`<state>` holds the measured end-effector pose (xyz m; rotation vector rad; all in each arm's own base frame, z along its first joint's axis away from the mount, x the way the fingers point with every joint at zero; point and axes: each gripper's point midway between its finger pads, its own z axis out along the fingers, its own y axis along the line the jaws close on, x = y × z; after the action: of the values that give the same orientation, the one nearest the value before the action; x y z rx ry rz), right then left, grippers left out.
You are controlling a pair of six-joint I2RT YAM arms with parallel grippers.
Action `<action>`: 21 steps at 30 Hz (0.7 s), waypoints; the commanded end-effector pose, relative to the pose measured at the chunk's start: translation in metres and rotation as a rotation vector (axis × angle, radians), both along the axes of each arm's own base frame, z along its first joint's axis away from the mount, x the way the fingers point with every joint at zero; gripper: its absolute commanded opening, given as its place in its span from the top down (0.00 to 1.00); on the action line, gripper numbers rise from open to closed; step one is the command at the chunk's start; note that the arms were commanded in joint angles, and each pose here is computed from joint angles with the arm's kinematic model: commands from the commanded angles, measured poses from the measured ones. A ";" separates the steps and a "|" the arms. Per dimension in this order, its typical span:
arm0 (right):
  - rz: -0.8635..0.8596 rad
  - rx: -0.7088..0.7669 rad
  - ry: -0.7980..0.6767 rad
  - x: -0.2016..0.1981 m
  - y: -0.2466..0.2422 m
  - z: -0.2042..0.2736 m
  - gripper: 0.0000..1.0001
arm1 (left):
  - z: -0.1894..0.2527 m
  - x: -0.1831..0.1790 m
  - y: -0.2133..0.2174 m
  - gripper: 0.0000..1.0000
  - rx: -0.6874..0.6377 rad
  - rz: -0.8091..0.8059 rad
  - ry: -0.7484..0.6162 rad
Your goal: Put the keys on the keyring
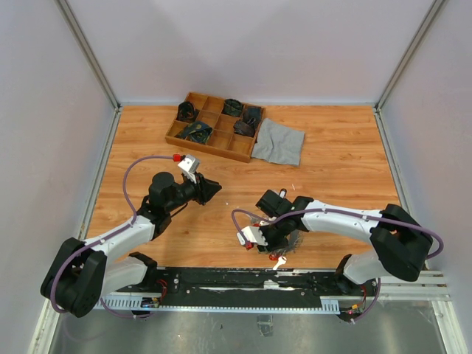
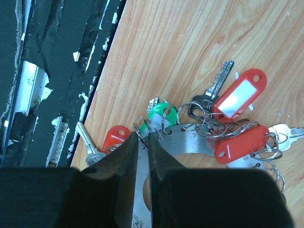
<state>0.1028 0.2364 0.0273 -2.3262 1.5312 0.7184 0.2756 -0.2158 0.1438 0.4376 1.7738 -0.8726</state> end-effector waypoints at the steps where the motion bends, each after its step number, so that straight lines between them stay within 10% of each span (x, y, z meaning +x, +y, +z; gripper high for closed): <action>1: 0.013 0.021 0.026 -0.004 0.004 0.008 0.88 | 0.012 0.003 -0.003 0.76 -0.014 -0.009 -0.034; 21: -0.196 0.353 -0.162 0.038 0.046 0.093 0.99 | 0.061 0.010 0.001 0.76 -0.050 0.033 -0.123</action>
<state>0.1246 0.2720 0.0930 -2.0573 1.3468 0.6746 0.2743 -0.2135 0.1524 0.4306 1.7632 -0.8645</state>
